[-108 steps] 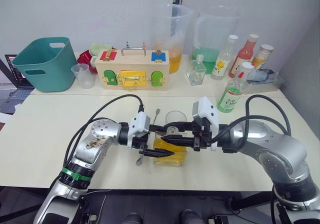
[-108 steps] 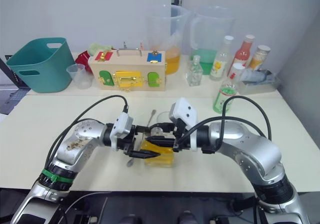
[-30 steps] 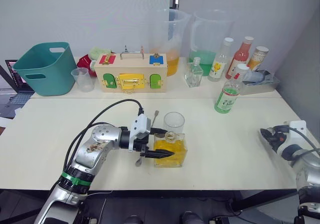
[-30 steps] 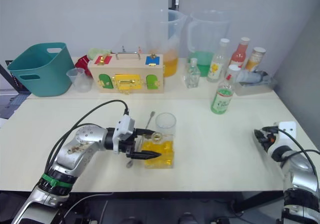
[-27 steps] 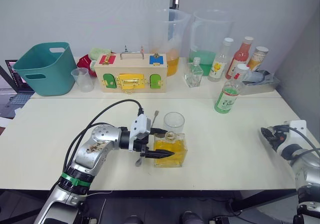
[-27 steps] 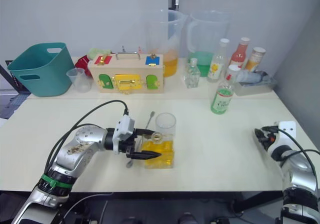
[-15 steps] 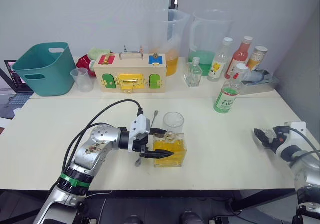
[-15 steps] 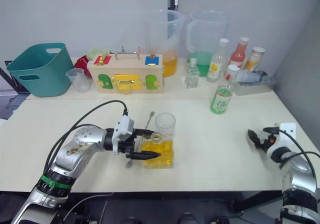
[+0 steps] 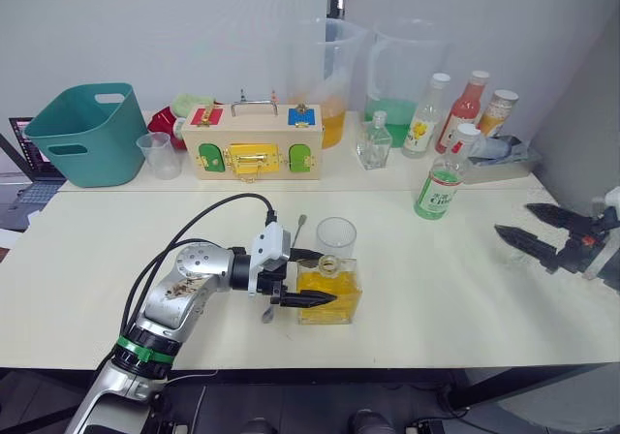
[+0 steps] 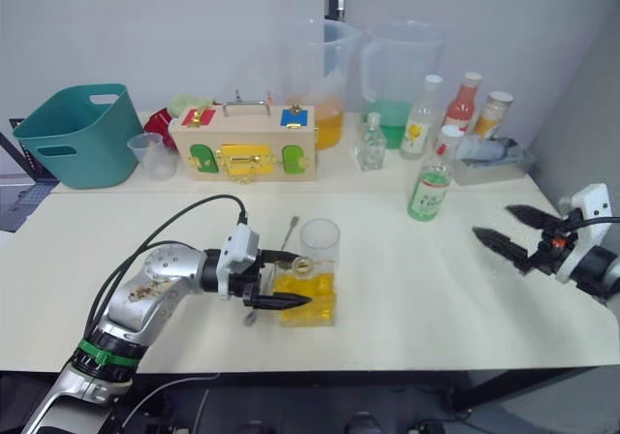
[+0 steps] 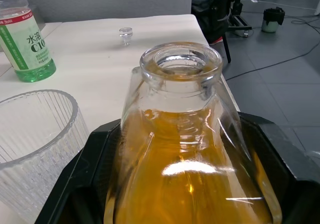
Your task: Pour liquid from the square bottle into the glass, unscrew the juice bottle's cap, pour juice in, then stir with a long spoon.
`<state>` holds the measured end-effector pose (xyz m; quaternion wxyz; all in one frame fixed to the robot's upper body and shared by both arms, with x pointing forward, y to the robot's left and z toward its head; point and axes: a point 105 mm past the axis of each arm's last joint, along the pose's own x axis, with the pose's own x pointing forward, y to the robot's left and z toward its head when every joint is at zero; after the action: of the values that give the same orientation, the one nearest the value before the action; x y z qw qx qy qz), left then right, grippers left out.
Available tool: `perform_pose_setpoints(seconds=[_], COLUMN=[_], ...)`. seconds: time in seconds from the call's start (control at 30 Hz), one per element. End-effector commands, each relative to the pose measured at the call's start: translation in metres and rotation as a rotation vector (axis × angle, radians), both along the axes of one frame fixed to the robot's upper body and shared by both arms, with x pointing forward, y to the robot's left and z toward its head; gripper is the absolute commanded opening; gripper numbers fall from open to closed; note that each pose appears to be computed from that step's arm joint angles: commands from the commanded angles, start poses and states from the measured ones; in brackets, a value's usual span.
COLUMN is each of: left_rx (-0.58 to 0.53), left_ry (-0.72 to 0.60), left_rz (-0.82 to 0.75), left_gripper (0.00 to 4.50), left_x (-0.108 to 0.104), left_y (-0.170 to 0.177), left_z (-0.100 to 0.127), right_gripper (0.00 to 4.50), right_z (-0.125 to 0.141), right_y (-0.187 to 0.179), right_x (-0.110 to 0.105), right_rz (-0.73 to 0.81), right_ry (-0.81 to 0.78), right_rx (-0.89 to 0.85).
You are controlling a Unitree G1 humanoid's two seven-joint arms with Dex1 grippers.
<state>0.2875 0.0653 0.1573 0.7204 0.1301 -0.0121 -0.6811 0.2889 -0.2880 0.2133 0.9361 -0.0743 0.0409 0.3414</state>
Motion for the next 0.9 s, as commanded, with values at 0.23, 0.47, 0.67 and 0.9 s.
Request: perform_pose_setpoints(seconds=[0.23,0.47,0.67,0.9], left_rx=[-0.04,-0.112,-0.115,-0.074], left_ry=[0.059,0.105,0.073,-0.015], left_rz=[0.037,0.133,0.274,0.376], left_gripper=[2.8,2.8,2.8,2.8], left_x=[-0.014,-0.025,-0.024,-0.016], left_y=[0.012,0.04,0.074,0.106], left_z=[0.017,0.032,0.046,0.078], right_gripper=[4.48,4.48,4.48,4.48], right_z=[0.026,0.023,0.02,0.011], right_y=[0.078,0.106,0.111,0.11], right_x=[-0.021,-0.026,-0.022,-0.018], right_rz=[0.342,0.521,0.587,0.606], right_ry=[0.046,0.098,0.151,0.185], right_rx=[-0.007,-0.014,-0.002,-0.014])
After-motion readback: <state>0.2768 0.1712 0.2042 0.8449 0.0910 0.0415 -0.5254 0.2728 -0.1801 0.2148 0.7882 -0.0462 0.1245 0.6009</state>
